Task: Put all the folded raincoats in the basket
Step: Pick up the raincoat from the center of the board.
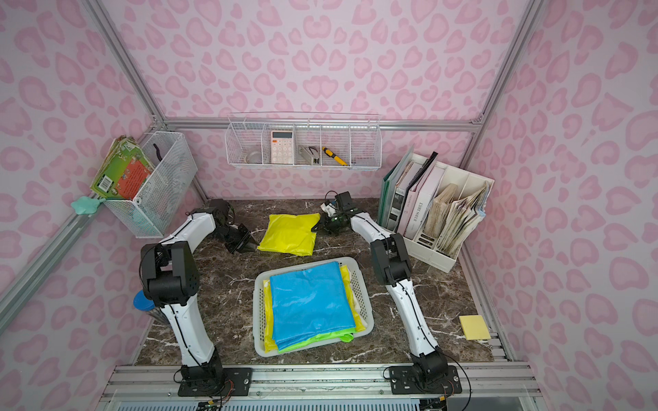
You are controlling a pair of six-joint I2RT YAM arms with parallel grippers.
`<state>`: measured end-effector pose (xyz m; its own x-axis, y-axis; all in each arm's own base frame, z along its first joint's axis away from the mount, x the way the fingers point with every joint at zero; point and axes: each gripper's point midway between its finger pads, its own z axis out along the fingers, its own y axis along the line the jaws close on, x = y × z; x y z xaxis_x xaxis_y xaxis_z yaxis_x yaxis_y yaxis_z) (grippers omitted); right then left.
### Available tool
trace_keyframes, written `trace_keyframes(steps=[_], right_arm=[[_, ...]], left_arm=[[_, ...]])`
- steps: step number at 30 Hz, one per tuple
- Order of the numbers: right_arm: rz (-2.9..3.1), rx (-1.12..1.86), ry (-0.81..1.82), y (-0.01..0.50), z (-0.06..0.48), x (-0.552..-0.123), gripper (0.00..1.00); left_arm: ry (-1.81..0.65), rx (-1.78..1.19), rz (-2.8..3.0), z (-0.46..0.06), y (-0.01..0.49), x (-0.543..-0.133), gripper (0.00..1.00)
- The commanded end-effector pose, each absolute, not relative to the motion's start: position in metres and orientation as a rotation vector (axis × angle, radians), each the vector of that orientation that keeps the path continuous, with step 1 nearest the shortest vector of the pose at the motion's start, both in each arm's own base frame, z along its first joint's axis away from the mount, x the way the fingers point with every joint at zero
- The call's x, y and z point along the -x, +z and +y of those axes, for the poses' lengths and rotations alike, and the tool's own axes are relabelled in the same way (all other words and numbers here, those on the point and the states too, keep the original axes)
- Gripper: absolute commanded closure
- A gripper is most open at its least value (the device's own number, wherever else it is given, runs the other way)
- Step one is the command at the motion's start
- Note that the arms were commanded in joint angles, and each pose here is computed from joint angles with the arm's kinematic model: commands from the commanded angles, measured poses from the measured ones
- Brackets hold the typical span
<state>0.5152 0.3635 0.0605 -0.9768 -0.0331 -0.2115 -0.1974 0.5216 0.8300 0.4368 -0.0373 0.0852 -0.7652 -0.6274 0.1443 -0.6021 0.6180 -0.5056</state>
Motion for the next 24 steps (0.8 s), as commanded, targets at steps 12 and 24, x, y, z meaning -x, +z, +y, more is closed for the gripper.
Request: trace_keyframes(steps=[12,24], right_arm=[[2.713,0.382,1.319,0.04,0.323,-0.487,1.0],[2.735,0.385,1.306,0.032,0.319,-0.489,1.0]], left_arm=[[-1.036,0.807,2.805,-0.085,0.073,-0.454,0.58],[-1.009,0.82,2.848,-0.084,0.032,-0.457,0.52]])
